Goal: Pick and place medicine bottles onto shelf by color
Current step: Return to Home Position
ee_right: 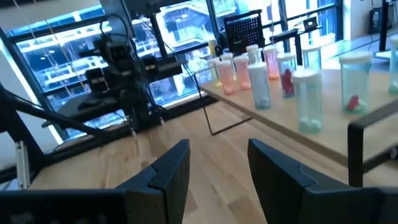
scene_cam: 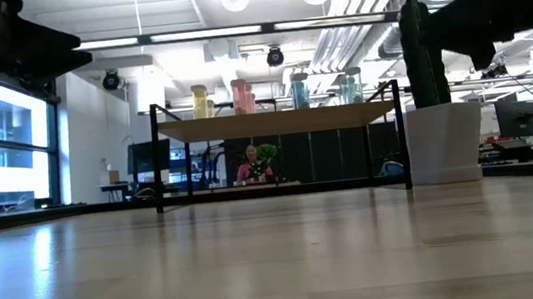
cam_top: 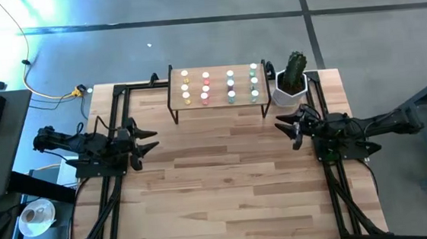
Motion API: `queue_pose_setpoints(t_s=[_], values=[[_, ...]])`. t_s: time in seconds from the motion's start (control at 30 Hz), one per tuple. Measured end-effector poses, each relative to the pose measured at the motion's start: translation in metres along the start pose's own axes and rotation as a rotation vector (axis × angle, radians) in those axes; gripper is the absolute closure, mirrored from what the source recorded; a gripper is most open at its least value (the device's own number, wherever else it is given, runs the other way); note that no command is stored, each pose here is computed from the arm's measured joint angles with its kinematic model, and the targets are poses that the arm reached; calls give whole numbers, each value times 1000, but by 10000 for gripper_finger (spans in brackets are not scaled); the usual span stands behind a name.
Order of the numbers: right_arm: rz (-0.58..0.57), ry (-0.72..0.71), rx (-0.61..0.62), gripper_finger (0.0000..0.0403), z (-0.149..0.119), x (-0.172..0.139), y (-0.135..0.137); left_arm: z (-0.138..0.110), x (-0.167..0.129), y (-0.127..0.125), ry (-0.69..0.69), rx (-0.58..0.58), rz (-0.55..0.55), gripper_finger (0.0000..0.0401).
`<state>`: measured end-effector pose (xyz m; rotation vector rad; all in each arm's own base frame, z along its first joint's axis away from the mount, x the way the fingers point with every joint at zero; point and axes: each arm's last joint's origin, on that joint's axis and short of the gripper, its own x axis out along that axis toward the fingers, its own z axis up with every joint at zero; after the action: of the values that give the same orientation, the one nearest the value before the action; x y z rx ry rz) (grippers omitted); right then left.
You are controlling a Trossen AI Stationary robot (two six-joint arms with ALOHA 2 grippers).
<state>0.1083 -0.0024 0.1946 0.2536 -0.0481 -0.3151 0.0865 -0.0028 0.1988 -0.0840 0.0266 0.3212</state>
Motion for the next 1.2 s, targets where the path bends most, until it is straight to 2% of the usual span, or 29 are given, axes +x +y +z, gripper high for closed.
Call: queue_pose_setpoints(t_s=[0.23, 0.47, 0.7, 0.87, 1.07, 1.2], values=[[-3, 23, 15, 249, -17, 0, -4, -5, 0, 1, 50, -7, 3, 229], [-6, 32, -5, 249, -18, 0, -5, -7, 0, 1, 66, -7, 3, 229], [-25, 99, -11, 249, -25, -1, -7, -11, 0, 1, 86, 5, 6, 229], [-53, 90, 4, 249, -34, 0, -10, -29, 6, -1, 82, 10, 8, 229], [-45, 80, 5, 249, -33, 0, -9, -22, 7, -3, 23, 35, -44, 229], [-45, 86, 1, 249, -34, 0, -9, -22, 7, -5, 26, 42, -120, 229]])
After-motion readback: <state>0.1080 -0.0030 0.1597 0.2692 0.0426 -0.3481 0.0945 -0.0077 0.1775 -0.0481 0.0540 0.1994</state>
